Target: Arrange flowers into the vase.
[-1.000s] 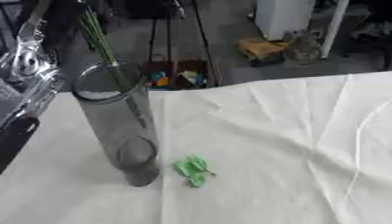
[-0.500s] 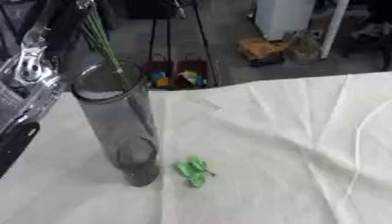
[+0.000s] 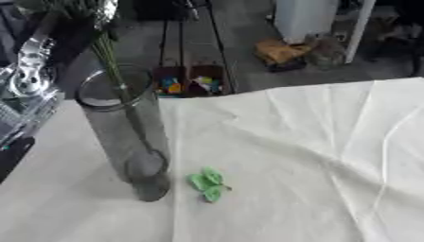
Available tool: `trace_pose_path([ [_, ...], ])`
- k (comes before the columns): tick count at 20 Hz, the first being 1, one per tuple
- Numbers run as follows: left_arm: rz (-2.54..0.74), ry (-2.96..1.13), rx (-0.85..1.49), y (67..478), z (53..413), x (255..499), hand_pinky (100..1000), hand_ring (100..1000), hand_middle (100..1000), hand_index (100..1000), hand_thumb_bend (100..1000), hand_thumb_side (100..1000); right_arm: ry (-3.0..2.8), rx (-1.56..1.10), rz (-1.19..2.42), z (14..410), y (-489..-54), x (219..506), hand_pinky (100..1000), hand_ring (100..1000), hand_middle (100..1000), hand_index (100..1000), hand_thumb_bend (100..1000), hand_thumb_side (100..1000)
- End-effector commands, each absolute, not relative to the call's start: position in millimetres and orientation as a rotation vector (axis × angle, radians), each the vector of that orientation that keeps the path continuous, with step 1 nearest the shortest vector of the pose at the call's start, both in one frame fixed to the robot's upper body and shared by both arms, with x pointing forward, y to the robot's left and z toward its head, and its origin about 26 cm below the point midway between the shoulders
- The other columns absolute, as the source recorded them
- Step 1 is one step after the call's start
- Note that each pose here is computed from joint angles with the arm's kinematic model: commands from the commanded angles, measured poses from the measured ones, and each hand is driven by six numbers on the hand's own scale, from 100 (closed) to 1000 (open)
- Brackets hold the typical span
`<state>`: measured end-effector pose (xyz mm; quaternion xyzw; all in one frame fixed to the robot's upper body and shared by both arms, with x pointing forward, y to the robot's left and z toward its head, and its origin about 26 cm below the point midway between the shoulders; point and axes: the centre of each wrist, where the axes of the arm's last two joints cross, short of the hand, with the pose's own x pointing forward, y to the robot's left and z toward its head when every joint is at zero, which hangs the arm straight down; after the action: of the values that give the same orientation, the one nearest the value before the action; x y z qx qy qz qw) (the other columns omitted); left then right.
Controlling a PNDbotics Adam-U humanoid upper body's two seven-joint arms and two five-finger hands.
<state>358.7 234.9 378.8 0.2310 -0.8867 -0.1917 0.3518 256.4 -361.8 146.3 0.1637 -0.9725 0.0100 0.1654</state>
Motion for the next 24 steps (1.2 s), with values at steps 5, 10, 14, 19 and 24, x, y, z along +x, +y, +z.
trace_pose_path([
  [5,-0.594,-2.293,0.746,242.4,388.1,345.4,341,445,439,497,100,548,-2.78,0.453,0.052,152.0,-364.1,253.7,919,737,472,779,100,862],
  [10,-0.662,-2.264,0.762,243.2,385.9,342.8,381,506,504,590,100,587,-2.777,0.455,0.047,151.6,-364.3,253.4,920,737,472,779,100,862],
  [14,-0.702,-2.233,0.77,245.3,383.1,343.3,434,557,551,632,100,650,-2.778,0.456,0.043,151.4,-364.5,253.1,920,737,472,779,100,862],
  [19,-0.78,-2.186,0.774,246.0,380.8,344.2,506,647,628,713,100,710,-2.775,0.459,0.044,151.3,-364.2,253.2,920,738,472,779,100,863],
  [24,-0.87,-2.119,0.771,247.4,378.3,345.6,583,743,715,792,100,786,-2.772,0.459,0.047,151.3,-364.1,253.3,922,738,471,779,100,864],
])
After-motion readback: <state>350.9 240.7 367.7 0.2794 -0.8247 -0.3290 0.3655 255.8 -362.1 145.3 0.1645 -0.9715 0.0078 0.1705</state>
